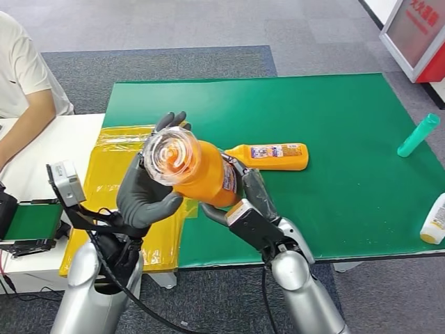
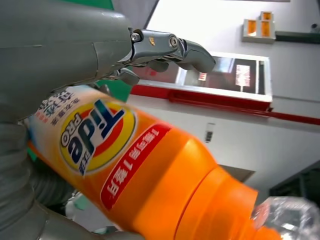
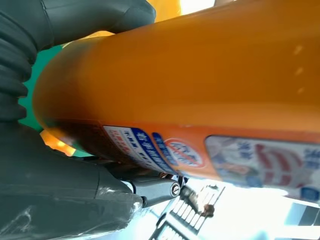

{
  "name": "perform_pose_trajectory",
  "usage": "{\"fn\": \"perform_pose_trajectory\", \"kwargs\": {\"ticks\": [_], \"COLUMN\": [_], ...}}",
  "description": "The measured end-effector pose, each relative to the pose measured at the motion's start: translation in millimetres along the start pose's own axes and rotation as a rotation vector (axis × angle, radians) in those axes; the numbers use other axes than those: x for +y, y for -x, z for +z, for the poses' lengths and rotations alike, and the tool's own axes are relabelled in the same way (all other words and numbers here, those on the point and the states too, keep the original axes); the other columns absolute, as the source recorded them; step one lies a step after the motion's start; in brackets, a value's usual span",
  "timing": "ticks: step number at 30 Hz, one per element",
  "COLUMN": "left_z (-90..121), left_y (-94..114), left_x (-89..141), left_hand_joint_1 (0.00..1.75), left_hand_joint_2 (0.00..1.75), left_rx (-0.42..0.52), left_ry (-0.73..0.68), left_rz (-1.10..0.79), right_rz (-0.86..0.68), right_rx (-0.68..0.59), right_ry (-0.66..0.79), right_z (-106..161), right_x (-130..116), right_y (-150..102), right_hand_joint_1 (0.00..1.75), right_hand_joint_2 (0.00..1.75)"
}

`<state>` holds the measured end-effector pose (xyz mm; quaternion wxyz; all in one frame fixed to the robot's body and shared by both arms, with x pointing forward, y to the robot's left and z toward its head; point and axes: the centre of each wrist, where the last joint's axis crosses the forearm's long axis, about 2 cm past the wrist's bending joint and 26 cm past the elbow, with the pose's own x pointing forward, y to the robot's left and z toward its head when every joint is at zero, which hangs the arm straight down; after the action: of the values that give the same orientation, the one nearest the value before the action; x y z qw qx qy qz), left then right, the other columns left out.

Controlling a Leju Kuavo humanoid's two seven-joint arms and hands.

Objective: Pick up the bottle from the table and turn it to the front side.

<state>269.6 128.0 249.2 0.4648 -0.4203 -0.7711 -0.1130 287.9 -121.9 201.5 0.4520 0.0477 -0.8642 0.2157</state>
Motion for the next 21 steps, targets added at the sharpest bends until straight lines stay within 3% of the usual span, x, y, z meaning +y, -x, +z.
{"fn": "perform_pose_trajectory", "kwargs": {"ticks": [12, 21], "left_z": [6, 8], "left_y": [21, 22], "left_x": [6, 11], "left_hand_joint_1": [0.0, 0.0], "left_hand_joint_2": [1.75, 1.75], "left_rx": [0.231, 0.266], "left_ry": [0.046, 0.063], "left_rz": [-0.302, -0.357], "right_rz": [0.096, 0.111], "right_rx": [0.047, 0.06], "right_ry": [-0.034, -0.042], "right_z": [1, 4], "right_x": [9, 12], "right_y": [13, 16], "right_hand_joint_1": [1.75, 1.75], "right_hand_joint_2": [1.75, 1.75]}}
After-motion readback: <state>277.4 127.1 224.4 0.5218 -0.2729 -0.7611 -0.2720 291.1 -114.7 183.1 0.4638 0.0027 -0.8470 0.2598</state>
